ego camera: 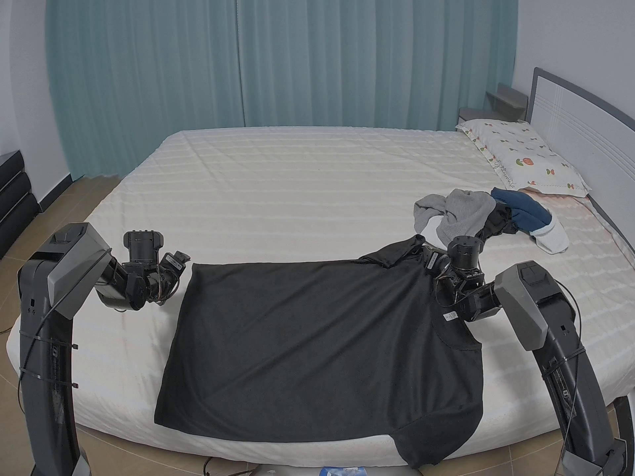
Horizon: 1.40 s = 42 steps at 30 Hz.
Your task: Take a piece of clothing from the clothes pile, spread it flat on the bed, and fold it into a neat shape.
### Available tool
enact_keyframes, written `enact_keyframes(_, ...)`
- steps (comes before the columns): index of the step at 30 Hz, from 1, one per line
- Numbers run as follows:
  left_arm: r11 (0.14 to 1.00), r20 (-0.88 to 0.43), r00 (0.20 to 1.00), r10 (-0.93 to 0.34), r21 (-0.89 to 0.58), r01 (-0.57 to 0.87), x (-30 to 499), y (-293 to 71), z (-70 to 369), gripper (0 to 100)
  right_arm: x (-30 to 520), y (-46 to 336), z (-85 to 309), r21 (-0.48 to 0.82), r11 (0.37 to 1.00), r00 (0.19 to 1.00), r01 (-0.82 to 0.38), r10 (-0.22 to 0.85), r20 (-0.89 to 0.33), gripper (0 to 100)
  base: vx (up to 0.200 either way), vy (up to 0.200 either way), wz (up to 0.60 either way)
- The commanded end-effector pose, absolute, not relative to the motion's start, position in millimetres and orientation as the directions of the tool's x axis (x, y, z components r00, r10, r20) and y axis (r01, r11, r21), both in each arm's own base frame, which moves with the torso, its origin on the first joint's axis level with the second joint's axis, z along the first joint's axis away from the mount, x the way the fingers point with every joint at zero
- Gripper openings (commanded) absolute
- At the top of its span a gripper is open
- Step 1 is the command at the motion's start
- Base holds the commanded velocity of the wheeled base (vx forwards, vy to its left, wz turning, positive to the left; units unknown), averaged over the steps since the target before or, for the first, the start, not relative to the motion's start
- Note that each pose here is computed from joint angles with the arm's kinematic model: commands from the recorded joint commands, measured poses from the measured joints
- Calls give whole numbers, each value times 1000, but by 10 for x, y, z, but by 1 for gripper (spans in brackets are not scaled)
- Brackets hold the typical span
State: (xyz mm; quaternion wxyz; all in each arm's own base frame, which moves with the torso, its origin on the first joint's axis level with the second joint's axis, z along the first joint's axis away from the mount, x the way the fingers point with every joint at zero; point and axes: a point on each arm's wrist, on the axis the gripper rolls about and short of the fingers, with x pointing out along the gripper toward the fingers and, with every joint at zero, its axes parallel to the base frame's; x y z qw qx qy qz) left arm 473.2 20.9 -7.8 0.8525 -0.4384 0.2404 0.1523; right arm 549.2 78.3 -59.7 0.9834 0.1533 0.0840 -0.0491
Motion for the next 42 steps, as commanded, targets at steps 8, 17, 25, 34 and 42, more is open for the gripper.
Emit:
enact_keyframes(8,568,-547,836,48,-674,-473,4725,213,-74,100,5317,620,-284,288,942,970,173,-112,-217,100,0,0,0)
enact_keyframes(17,568,-556,831,35,-673,-474,4694,209,-78,100,4872,517,-75,313,945,954,97,1,-299,100,0,0,0)
enact_keyframes(25,567,-554,832,26,-677,-469,4619,203,28,100,4500,502,105,358,927,935,108,28,-354,100,0,0,0)
enact_keyframes(34,570,-516,855,-41,-716,-404,4310,168,535,100,3750,465,368,481,872,888,93,145,-436,100,0,0,0)
enact_keyframes(42,587,-493,862,-117,-734,-341,3964,-20,900,100,3104,424,339,549,833,858,70,230,-459,100,0,0,0)
